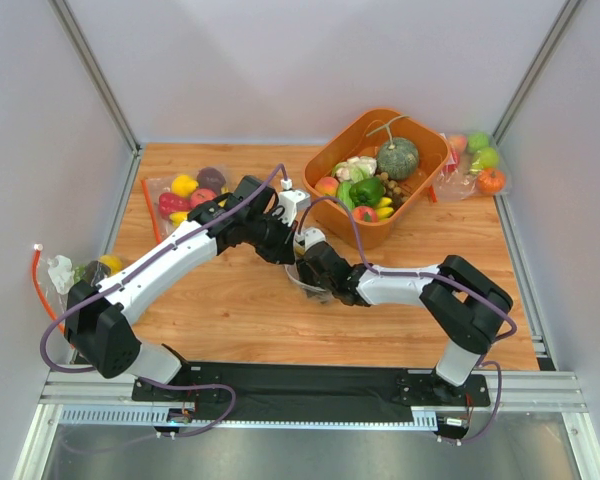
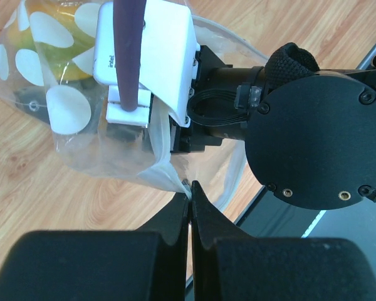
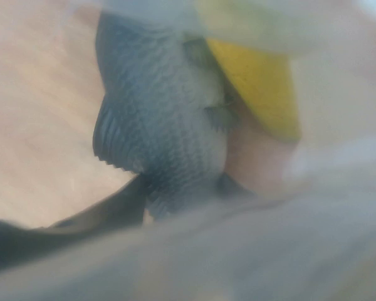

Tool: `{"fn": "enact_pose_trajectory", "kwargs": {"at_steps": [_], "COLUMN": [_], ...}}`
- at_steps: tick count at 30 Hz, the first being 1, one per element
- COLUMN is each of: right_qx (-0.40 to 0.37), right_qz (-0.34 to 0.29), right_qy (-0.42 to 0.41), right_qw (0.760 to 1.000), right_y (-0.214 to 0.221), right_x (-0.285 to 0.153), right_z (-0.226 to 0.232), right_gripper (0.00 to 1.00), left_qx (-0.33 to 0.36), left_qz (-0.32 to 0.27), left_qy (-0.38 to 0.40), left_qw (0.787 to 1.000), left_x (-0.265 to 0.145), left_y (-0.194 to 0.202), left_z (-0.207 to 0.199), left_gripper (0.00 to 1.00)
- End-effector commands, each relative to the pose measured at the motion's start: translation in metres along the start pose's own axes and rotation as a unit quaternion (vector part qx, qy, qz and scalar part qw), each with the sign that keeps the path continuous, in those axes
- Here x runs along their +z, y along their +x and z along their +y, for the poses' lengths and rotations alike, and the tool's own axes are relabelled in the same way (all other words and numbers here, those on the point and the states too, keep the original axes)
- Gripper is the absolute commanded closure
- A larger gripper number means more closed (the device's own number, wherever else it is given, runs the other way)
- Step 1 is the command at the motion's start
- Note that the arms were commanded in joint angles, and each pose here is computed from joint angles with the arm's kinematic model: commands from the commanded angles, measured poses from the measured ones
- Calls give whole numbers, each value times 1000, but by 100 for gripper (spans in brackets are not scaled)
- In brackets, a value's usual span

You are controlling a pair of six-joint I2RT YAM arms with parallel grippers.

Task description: Open the zip-top bag and remove the fake food

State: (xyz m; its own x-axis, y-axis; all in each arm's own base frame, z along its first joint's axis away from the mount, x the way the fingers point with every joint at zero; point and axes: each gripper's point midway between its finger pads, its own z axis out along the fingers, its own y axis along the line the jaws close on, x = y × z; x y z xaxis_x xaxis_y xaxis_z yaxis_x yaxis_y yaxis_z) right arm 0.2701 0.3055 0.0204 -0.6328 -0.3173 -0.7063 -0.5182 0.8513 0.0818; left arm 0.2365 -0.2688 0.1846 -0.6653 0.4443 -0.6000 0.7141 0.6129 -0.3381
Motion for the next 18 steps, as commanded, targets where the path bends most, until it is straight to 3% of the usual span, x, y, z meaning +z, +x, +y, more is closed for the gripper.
{"fn": "enact_pose_trajectory", "kwargs": {"at_steps": [1,3,4,8,18], "right_qx": [7,7,5,10,36], "right_qz": [18,20,20,21,-21], "right_qy": [1,2,4,9,-5], "right_qw": [1000,1000,1000,1000,999], "right_y": [17,17,17,14,-28], "right_x": [7,6,6,0,-49], "right_z": [-2,-3,-4,-8,-5], "right_gripper": [60,69,80,99,100], "left_qx": [14,14,13,14,16], "left_qz": [-28,-26,-25,-25,-24], "left_qy": [0,-8,-10,-25,-51], "left_qw": [1000,1000,1000,999,998], "left_x": [-10,-9,-9,-10,-12], "left_y": [-17,-17,-17,-17,-16], "left_z": [-5,-2,-1,4,13], "left_gripper": [100,100,100,100,100]}}
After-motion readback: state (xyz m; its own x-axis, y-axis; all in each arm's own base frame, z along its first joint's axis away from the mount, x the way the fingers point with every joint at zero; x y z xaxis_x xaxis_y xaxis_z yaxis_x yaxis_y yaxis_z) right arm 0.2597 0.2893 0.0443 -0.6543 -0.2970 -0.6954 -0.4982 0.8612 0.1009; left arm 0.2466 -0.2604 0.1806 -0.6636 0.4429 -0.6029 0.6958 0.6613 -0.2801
